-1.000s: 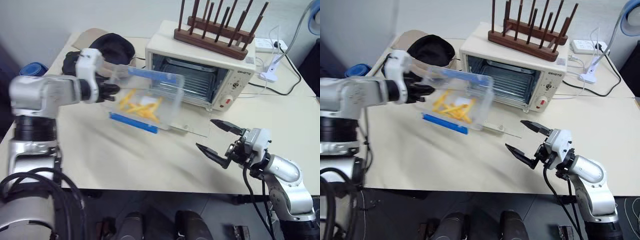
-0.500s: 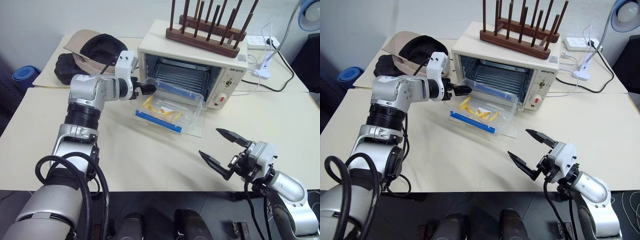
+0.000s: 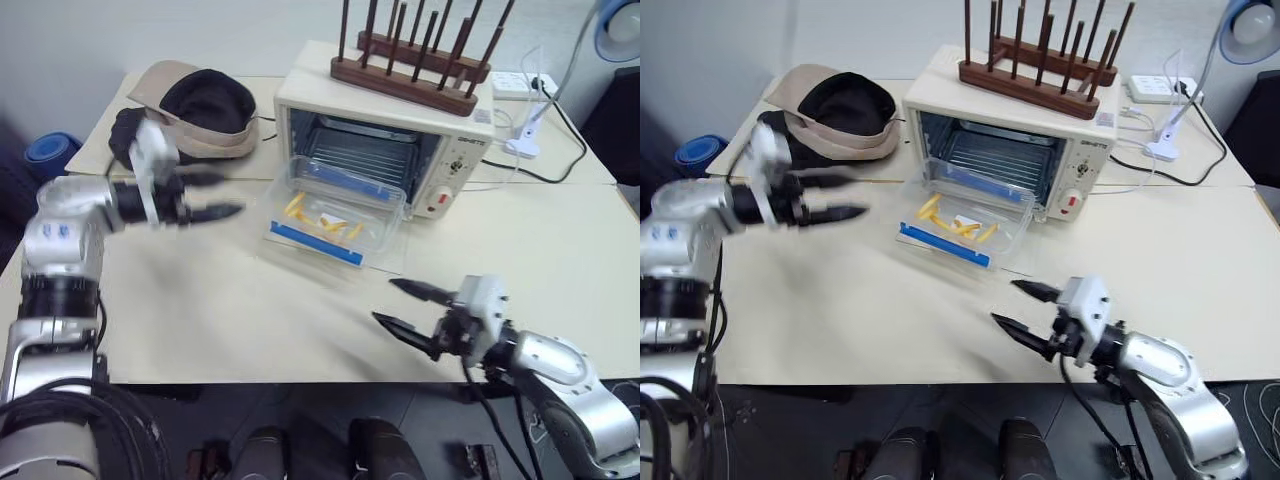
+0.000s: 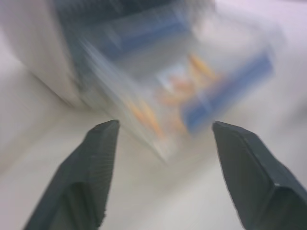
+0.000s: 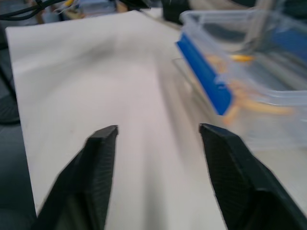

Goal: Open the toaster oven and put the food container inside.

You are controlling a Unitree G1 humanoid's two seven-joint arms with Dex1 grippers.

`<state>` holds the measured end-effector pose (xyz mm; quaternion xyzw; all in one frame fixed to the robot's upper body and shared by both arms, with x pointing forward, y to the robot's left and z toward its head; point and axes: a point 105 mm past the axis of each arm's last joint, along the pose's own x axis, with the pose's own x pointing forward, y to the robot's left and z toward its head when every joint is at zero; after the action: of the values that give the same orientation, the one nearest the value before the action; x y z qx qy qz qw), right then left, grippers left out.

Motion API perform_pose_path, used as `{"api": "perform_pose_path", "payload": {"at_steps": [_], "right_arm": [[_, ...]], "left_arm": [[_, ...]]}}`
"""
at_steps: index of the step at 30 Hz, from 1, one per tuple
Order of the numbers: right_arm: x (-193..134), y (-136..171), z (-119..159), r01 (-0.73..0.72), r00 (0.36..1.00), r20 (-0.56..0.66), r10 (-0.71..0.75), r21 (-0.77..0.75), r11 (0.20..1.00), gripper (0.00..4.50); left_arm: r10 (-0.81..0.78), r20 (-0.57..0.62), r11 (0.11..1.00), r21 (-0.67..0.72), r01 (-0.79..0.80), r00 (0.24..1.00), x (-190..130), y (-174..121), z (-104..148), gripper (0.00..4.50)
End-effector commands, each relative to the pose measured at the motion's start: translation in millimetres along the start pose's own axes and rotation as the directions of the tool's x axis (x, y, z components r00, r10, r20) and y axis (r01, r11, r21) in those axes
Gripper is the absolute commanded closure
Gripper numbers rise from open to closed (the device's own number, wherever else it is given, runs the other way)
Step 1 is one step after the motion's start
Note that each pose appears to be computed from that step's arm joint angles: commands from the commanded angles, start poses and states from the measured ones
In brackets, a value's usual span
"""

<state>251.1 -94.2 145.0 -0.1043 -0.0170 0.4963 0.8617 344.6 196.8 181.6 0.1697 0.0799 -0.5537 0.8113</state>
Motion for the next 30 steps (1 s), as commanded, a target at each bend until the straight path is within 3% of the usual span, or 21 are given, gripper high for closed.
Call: {"api": "perform_pose_path", "payload": {"at_steps": [1, 5, 6, 17, 25, 28, 30], "right_arm": [[16, -8, -8, 0.029, 0.998, -0.048, -0.031, -0.047, 0.998, 2.87], [36, -32, -7, 0.118, 0.992, -0.041, -0.122, -0.076, 0.990, 4.24], [39, -40, -5, 0.146, 0.988, -0.039, -0.149, -0.081, 0.986, 4.44], [45, -107, 16, 0.320, 0.947, 0.014, -0.321, -0.130, 0.938, 4.44], [65, -150, 27, 0.459, 0.888, 0.071, -0.453, -0.129, 0.879, 4.44], [69, -159, 32, 0.503, 0.864, 0.100, -0.494, -0.107, 0.858, 4.44], [73, -153, 33, 0.472, 0.880, 0.110, -0.463, -0.086, 0.877, 4.44]], "left_arm": [[-0.079, 0.039, 0.993, 0.090, 0.075, 0.996, 19, -16, 13, 2.36], [-0.046, 0.071, 0.997, 0.067, 0.041, 0.996, 48, -22, 4, 3.54], [-0.020, 0.095, 0.999, 0.049, 0.016, 0.995, 55, -19, 5, 3.55], [0.232, 0.302, 0.972, -0.109, -0.208, 0.925, 104, 20, 40, 3.55], [0.310, 0.366, 0.950, -0.155, -0.271, 0.878, 133, 35, 58, 3.55], [0.364, 0.376, 0.930, -0.196, -0.311, 0.852, 137, 42, 60, 3.55], [0.377, 0.379, 0.925, -0.193, -0.327, 0.845, 136, 46, 60, 3.55]]}}
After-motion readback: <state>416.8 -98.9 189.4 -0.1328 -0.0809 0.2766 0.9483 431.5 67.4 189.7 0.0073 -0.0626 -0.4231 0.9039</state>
